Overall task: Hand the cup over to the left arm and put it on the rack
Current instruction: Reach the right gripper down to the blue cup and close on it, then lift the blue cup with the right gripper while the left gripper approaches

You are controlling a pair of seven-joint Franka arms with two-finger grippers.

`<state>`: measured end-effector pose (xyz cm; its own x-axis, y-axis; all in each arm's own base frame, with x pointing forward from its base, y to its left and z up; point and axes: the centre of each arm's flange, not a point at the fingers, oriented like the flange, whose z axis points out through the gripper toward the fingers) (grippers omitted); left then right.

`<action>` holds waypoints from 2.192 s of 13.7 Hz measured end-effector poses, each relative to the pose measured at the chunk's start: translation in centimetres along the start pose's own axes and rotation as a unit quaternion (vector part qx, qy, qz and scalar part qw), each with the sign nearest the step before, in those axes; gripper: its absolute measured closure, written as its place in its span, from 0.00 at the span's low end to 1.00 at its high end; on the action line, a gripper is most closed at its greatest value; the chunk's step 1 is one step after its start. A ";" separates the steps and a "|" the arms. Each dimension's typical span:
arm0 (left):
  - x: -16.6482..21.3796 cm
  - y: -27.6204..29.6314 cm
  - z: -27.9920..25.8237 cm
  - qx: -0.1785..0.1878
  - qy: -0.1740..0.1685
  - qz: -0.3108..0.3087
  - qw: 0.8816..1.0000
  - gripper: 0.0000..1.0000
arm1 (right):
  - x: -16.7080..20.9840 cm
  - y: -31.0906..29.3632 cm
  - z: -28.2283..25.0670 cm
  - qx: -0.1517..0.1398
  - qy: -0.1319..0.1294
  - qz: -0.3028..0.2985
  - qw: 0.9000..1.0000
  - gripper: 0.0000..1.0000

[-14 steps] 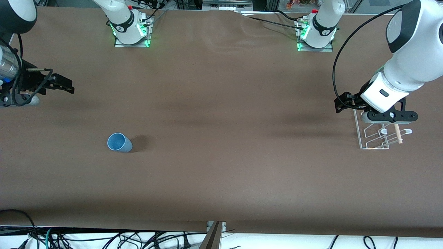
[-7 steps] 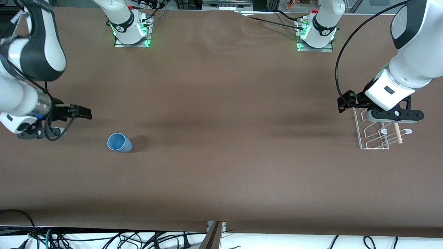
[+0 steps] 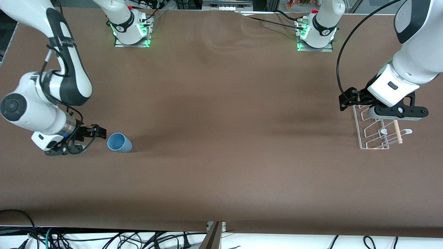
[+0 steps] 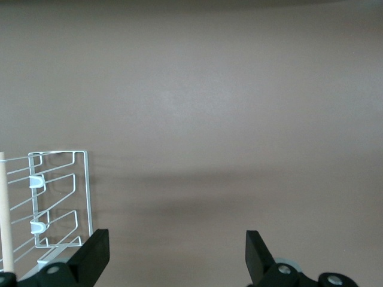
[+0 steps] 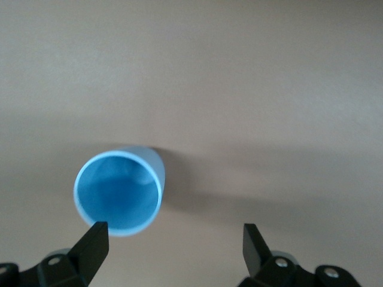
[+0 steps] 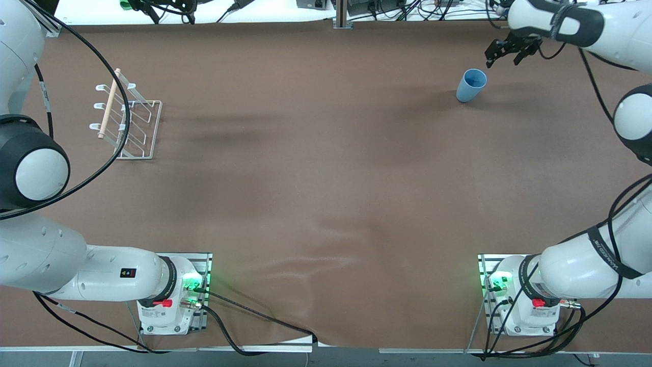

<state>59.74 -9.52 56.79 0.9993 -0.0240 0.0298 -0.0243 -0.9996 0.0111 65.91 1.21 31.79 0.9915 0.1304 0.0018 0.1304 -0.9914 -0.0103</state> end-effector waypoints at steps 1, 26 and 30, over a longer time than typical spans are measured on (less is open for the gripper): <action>0.0 0.0 0.0 0.000 0.000 0.000 1.000 0.00 | 0.3 -0.2 1.4 0.000 0.003 -0.002 1.000 0.00; -0.4 0.0 0.3 0.001 -0.020 0.000 1.000 0.00 | 1.9 -16.9 0.0 0.110 -0.100 0.157 0.976 0.96; -1.6 3.6 1.1 -0.020 -0.053 0.028 0.998 0.00 | 0.8 -29.8 -4.8 0.163 -0.122 0.231 0.951 0.96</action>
<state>58.13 -13.10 55.72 0.9938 -0.0834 -0.0734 -0.0797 -0.9954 0.0526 62.80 30.76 36.94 0.9082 -0.2816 -0.3096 -0.3663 -0.8927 -0.2624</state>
